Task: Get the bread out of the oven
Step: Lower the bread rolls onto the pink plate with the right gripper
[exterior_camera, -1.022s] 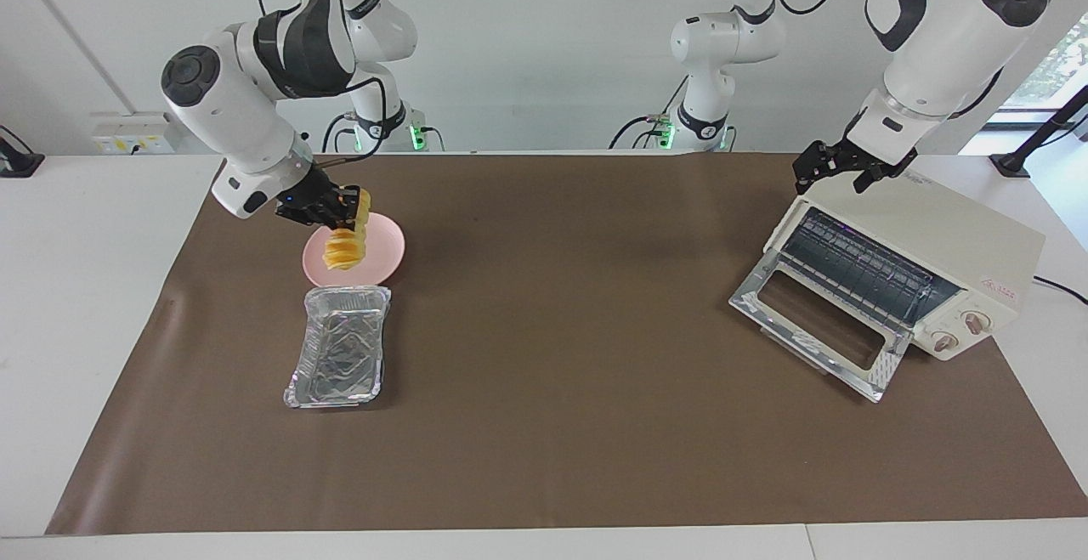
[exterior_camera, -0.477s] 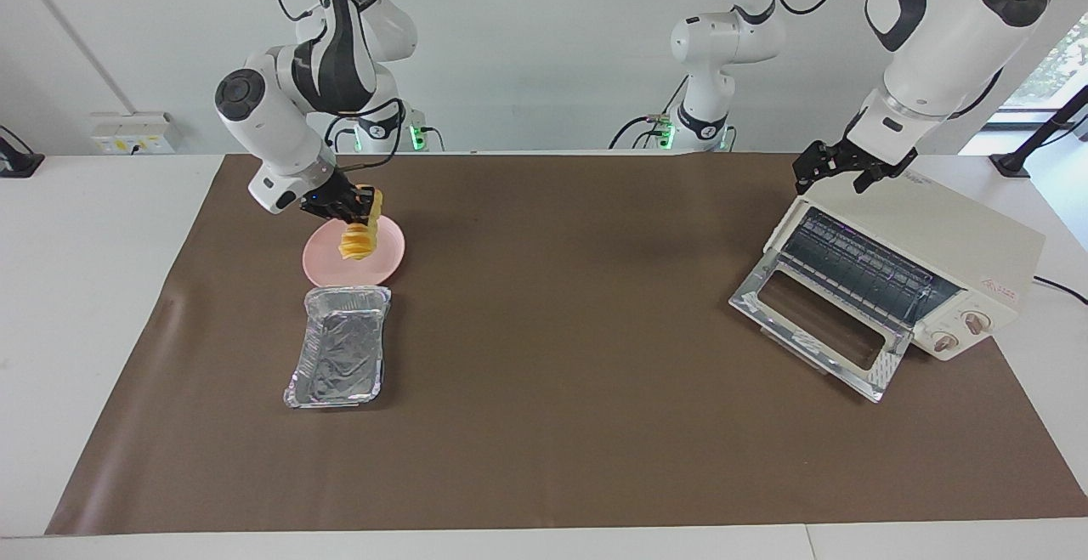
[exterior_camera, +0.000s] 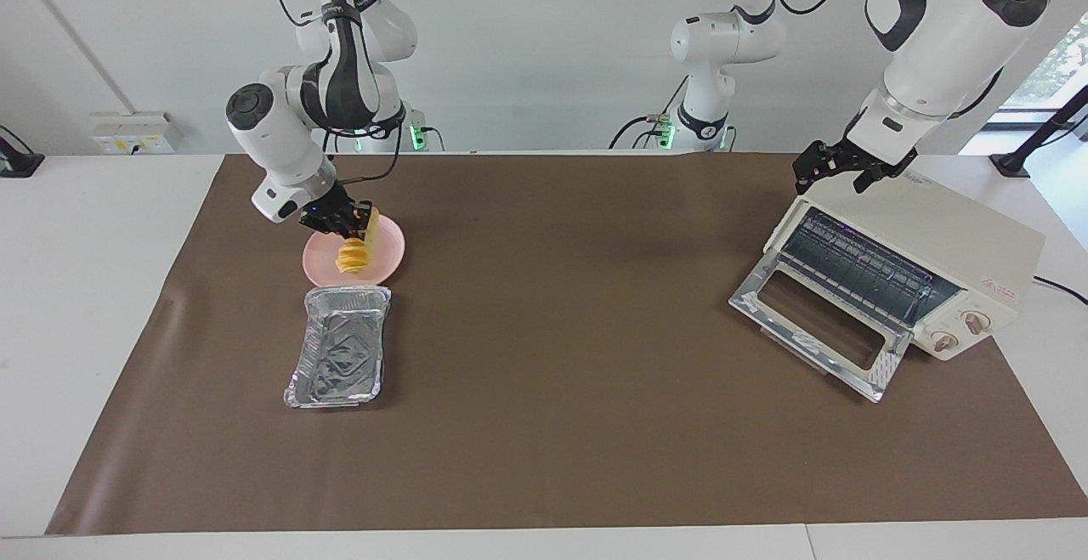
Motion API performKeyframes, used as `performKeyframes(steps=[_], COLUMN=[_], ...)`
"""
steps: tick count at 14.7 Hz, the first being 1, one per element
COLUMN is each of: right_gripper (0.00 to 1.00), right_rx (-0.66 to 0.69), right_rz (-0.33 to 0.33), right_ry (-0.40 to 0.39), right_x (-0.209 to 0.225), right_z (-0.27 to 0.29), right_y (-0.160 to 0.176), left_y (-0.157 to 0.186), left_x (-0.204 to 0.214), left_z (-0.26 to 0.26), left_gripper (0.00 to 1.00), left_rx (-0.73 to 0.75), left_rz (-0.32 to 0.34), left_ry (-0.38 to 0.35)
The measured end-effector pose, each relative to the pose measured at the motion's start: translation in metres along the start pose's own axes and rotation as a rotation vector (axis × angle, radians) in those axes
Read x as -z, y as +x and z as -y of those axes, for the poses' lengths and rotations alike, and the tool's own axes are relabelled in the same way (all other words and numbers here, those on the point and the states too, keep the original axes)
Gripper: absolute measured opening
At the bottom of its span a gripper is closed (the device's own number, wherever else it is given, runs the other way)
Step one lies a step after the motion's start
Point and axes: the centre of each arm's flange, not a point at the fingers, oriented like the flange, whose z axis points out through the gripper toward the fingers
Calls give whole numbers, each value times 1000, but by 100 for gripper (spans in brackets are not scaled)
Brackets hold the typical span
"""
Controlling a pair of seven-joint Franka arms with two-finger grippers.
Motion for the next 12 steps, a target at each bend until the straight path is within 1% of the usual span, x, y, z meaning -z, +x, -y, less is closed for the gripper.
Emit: performKeyframes(steps=[2, 4, 6, 9, 12], right_gripper=[23, 23, 23, 23, 25], right_rx=[5, 5, 3, -5, 4], right_rz=[-5, -14, -26, -28, -23], right_ry=[-1, -5, -10, -15, -15], right_x=[-4, -7, -8, -11, -13], right_z=[-10, -8, 4, 28, 34], right_y=[1, 4, 7, 10, 10], left_y=[0, 0, 0, 0, 0], left_x=[0, 0, 0, 0, 0], left_z=[0, 0, 0, 0, 0], left_gripper=[100, 100, 100, 100, 100], left_rx=[0, 0, 0, 0, 0], left_rz=[0, 0, 0, 0, 0], left_ry=[0, 0, 0, 0, 0])
